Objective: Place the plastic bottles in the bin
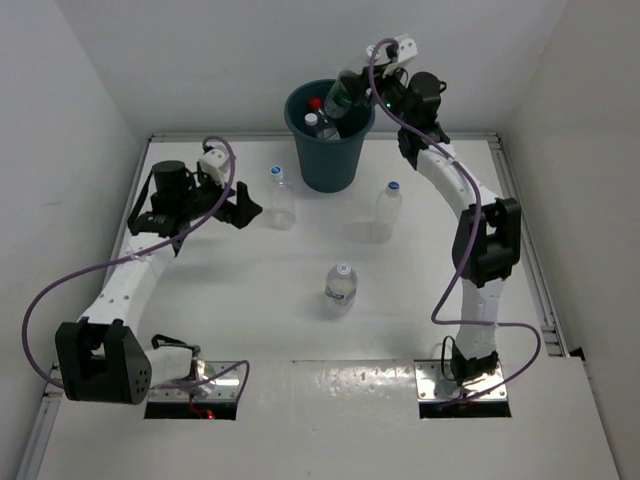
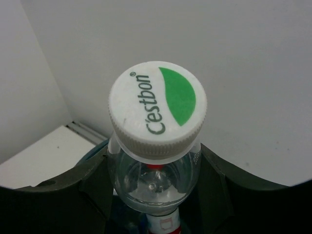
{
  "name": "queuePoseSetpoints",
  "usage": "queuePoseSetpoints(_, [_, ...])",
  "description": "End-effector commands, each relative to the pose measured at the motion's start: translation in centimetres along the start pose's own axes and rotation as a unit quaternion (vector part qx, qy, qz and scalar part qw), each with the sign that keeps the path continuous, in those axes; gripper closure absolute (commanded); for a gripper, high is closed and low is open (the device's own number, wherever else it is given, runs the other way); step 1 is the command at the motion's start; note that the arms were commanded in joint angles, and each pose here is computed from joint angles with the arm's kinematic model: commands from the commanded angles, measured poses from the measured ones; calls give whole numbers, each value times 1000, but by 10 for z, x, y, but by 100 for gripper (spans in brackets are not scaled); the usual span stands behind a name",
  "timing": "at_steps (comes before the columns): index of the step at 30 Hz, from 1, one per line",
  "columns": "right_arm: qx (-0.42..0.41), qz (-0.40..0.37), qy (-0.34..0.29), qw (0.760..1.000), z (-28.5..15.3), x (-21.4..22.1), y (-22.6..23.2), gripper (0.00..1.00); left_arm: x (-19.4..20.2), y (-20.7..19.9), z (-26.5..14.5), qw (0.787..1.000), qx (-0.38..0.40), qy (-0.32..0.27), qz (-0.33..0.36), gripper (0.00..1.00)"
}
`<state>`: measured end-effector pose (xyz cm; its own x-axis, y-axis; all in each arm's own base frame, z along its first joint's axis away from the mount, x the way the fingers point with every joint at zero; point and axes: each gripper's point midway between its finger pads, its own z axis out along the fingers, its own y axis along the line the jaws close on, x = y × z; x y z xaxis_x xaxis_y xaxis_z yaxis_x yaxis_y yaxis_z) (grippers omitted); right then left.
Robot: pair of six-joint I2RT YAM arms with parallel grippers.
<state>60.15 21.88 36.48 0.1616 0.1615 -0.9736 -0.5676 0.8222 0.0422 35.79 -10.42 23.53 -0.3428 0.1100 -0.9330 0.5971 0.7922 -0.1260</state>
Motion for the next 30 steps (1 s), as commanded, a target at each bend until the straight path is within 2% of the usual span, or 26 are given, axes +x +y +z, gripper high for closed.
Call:
queuePoseSetpoints(1, [-1,-33,-19,999,-3,-27,9,89,-10,-12,17,999,7,-22,45,1])
queuePoseSetpoints(3, [-2,-37,1,999,-4,-14,11,55,-9,-8,30,999,-4,-15,48,1])
queuePoseSetpoints(4, [-4,-38,11,999,-5,-9,12,29,-7,-9,37,999,-8,-9,49,1])
queuePoseSetpoints(7, [-5,-39,16,999,-9,-15,21,2,-6,-4,56,998,-23,-7,56,1])
queuePoseSetpoints(9, [-11,-40,13,999,-11,-23,29,1,-13,2,67,997,-37,-17,64,1])
queuePoseSetpoints(11, [-16,-36,13,999,-14,-30,35,1,0,12,83,997,-53,4,53,1])
queuePoseSetpoints(12, [-18,-38,2,999,-19,-47,39,1,-3,17,89,997,-59,-3,51,1])
queuePoseSetpoints(14, [-22,-32,9,999,-25,-50,44,1,2,24,101,997,-65,-1,45,1])
queuePoseSetpoints(15, [-22,-30,3,999,-37,-69,46,1,-8,27,105,996,-67,-18,52,1])
queuePoseSetpoints(17, [-21,-19,13,1000,-48,-70,44,1,-11,30,112,996,-67,-23,54,1])
queuePoseSetpoints(18, [-23,-18,4,1000,-58,-88,47,1,-2,31,119,997,-62,-14,50,1])
queuePoseSetpoints(19, [-9,-8,28,1000,-73,-78,34,1,-7,29,124,997,-58,-21,50,1])
queuePoseSetpoints(20, [-16,-6,20,1000,-86,-95,38,1,-11,29,128,997,-54,-26,52,1])
queuePoseSetpoints(23, [1,0,58,998,-127,-90,25,1,-11,28,141,998,-38,-34,41,1])
queuePoseSetpoints(24, [5,-4,77,997,-137,-75,22,1,-12,24,145,998,-21,-40,44,1])
queuePoseSetpoints(25, [19,-8,76,997,-158,-84,14,1,-10,27,149,999,-14,-39,34,1])
queuePoseSetpoints(27, [38,-1,120,992,-182,-60,0,1,-12,22,155,998,5,-46,30,1])
queuePoseSetpoints(28, [45,-3,122,992,-199,-62,-1,1,-8,21,159,999,11,-44,22,1])
queuePoseSetpoints(29, [53,12,153,987,-213,-39,-3,1,-10,19,159,999,16,-49,18,1])
queuePoseSetpoints(30, [62,7,151,987,-224,-44,-7,1,-8,18,162,998,24,-49,18,3])
